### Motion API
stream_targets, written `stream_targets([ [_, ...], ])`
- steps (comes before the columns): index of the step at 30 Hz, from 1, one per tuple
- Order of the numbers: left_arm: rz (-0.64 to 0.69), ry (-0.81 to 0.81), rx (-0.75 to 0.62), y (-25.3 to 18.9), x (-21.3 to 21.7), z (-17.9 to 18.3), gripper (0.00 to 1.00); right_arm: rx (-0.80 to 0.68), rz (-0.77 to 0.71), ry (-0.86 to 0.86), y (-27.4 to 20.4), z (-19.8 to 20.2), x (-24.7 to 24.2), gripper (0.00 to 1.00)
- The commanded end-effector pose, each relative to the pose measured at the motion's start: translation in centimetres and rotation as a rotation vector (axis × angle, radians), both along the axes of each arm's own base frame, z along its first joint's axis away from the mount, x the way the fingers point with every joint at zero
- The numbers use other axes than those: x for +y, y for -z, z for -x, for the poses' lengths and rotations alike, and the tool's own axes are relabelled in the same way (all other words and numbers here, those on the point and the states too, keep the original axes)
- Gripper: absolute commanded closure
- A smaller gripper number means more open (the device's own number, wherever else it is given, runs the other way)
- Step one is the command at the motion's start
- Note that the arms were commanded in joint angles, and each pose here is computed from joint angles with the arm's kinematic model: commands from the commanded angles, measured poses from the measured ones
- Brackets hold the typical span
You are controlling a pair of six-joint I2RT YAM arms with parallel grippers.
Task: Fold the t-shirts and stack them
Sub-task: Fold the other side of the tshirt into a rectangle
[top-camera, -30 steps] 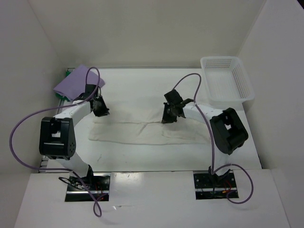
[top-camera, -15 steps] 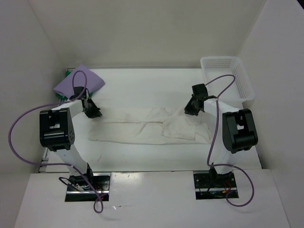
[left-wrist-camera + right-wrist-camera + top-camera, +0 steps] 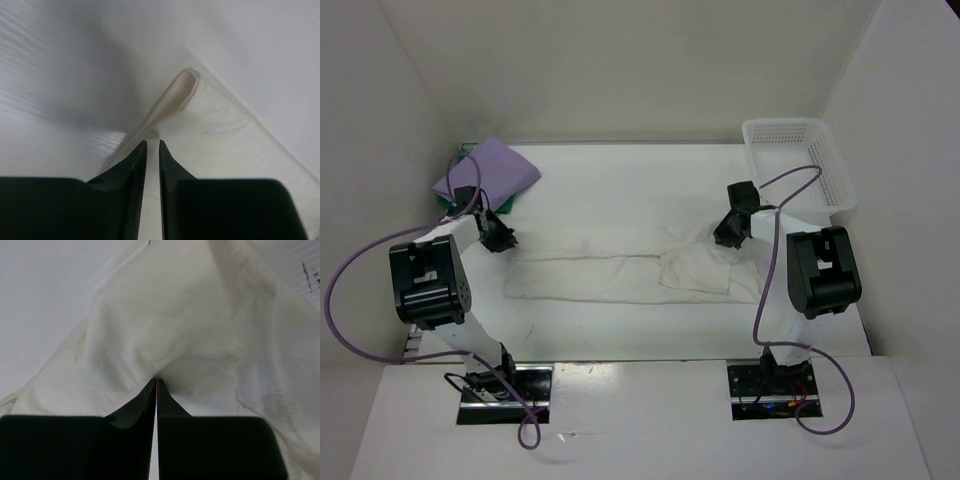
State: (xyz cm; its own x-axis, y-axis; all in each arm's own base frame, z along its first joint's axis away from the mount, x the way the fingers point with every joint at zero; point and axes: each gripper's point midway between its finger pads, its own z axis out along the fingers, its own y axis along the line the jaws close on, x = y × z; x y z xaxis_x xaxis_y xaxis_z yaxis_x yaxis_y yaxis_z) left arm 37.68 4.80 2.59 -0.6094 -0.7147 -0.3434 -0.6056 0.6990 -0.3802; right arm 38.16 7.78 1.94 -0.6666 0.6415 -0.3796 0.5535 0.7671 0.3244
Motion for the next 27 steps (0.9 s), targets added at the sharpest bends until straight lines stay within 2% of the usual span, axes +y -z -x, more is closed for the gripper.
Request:
stream_targets([
  [1, 0.007, -0.050, -0.089, -3.8, 0.9, -0.4, 0.78, -0.101, -0.002, 0.021, -3.0, -1.0, -0.3, 0.93],
  [3, 0.002, -0.009, -0.174, -6.9, -0.3, -1.7, 0.78, -0.184, -0.006, -0.015, -6.1, -2.0, 0.6, 0.91],
  [7, -0.031, 0.124, -0.243, -9.0, -6.1, -2.8, 0.77, -0.188, 0.009, -0.036, -6.9, -3.2, 0.8, 0.86],
  [8, -0.008, 0.151, -0.241, -8.8, -8.2, -2.6, 0.77, -0.168, 0.012, -0.037, -6.4, -3.4, 0.8, 0.86],
  [10, 0.022, 0.155, -0.234, -7.9, -9.1, -2.8, 0.75, -0.118, -0.005, -0.030, -4.4, -3.4, 1.1, 0.86],
  [13, 0.076, 0.155, -0.149, -4.3, -9.9, -1.9, 0.75, -0.094, -0.035, 0.001, -2.6, -3.5, 1.5, 0.86],
  [17, 0.098, 0.143, -0.059, -0.6, -9.5, -1.0, 0.75, -0.042, -0.048, 0.038, -0.7, -2.3, 1.4, 0.90],
  [21, 0.150, 0.075, -0.041, 0.5, -7.2, -0.5, 0.75, -0.035, -0.039, 0.088, -0.7, -1.7, 0.8, 0.91],
  [27, 0.177, -0.066, -0.015, 1.6, -1.6, 1.2, 0.75, 0.008, -0.037, 0.164, 0.5, 0.0, -1.3, 0.94],
])
